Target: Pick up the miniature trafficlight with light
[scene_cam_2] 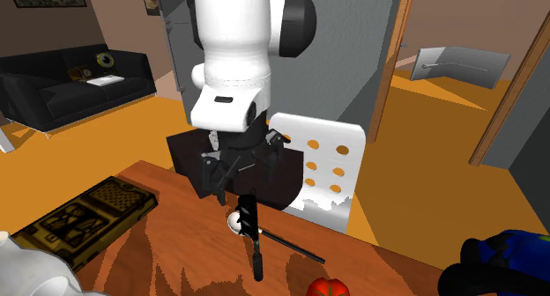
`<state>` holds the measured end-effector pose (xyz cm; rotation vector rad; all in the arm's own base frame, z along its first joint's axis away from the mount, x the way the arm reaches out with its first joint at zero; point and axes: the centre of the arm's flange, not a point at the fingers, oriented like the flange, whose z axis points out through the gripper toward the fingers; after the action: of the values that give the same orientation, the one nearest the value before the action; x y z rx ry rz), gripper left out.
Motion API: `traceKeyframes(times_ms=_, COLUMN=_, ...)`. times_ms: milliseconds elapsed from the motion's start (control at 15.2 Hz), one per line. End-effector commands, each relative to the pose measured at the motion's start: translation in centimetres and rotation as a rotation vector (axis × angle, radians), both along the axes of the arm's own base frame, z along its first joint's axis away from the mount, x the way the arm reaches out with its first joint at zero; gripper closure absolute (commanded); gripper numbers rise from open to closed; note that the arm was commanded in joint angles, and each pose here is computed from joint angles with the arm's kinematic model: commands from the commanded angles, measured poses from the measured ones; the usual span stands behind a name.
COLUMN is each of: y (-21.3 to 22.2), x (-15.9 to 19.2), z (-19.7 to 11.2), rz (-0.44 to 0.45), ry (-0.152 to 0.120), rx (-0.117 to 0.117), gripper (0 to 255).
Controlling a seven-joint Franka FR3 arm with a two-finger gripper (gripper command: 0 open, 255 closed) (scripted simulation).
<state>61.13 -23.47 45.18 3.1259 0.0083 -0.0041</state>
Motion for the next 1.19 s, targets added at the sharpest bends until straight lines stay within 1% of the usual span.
traceKeyframes(times_ms=0, y=-0.1, x=0.3, z=-1.1, rz=0.001, ry=0.000, rx=0.000, gripper=0)
traceKeyframes(times_ms=264, y=-0.1, x=0.3, z=-3.5, rz=0.001, ry=0.000, rx=0.000, gripper=0)
traceKeyframes(times_ms=396, y=-0.1, x=0.3, z=-3.5, rz=0.001, ry=0.000, rx=0.000, gripper=0)
traceKeyframes(times_ms=462, y=-0.1, x=0.3, z=-3.5, rz=0.001, ry=0.000, rx=0.000, gripper=255)
traceKeyframes(times_ms=1056, y=-0.1, x=0.3, z=-3.5, rz=0.001, ry=0.000, rx=0.000, gripper=255)
traceKeyframes(times_ms=1122, y=-0.1, x=0.3, z=-3.0, rz=0.001, ry=0.000, rx=0.000, gripper=255)
